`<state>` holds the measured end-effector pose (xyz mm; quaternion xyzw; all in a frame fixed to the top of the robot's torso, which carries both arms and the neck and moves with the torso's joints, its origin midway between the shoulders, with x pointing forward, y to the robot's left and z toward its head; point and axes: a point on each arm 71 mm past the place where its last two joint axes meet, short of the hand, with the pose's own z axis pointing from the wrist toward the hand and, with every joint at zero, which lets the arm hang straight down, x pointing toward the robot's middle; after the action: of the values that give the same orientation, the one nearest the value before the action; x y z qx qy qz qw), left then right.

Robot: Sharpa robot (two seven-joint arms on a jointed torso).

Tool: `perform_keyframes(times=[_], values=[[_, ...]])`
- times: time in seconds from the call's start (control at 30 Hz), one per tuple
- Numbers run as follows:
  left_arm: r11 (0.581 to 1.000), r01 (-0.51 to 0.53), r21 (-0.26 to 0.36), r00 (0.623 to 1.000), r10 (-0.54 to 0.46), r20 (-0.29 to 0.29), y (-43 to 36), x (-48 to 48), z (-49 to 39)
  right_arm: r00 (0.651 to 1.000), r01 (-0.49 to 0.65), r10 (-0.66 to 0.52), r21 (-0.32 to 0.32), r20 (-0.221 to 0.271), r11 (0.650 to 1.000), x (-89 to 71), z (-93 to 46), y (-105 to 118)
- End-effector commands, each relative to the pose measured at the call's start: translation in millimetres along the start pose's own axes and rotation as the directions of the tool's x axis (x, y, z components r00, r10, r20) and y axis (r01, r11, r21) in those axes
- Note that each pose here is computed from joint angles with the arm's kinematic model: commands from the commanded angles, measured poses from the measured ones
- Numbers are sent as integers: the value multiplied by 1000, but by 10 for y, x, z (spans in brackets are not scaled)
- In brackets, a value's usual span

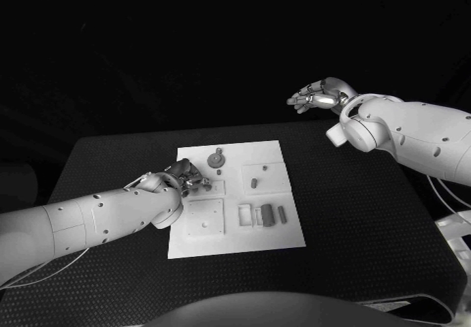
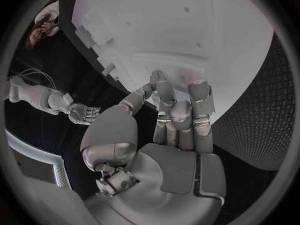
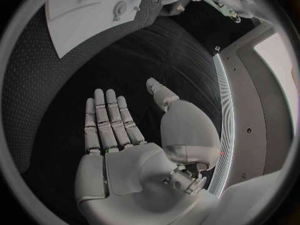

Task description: Assemble the parts on the task board

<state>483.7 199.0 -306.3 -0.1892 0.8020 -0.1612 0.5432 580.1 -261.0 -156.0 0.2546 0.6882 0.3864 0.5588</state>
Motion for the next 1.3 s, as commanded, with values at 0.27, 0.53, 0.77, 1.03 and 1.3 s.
perform_keyframes(times=[0.27,0.53,0.77,1.03,1.3], values=[[1000,-17,-21,1000,17,-14,69,30,-7,1000,-2,2,-7,-13,1000,15,-2,0],[999,-22,-23,1000,22,-9,88,24,-12,1000,-2,2,-7,-14,1000,20,-1,-2],[1000,-23,-20,1000,23,-18,89,32,-20,1000,-3,2,-7,-15,1000,23,-1,-2],[1000,-15,-18,1000,15,-27,84,42,-34,1000,-3,3,-7,-16,1000,28,-1,-5],[1000,-9,-19,1000,9,-28,102,40,-44,1000,-3,3,-6,-17,1000,29,-1,-6]])
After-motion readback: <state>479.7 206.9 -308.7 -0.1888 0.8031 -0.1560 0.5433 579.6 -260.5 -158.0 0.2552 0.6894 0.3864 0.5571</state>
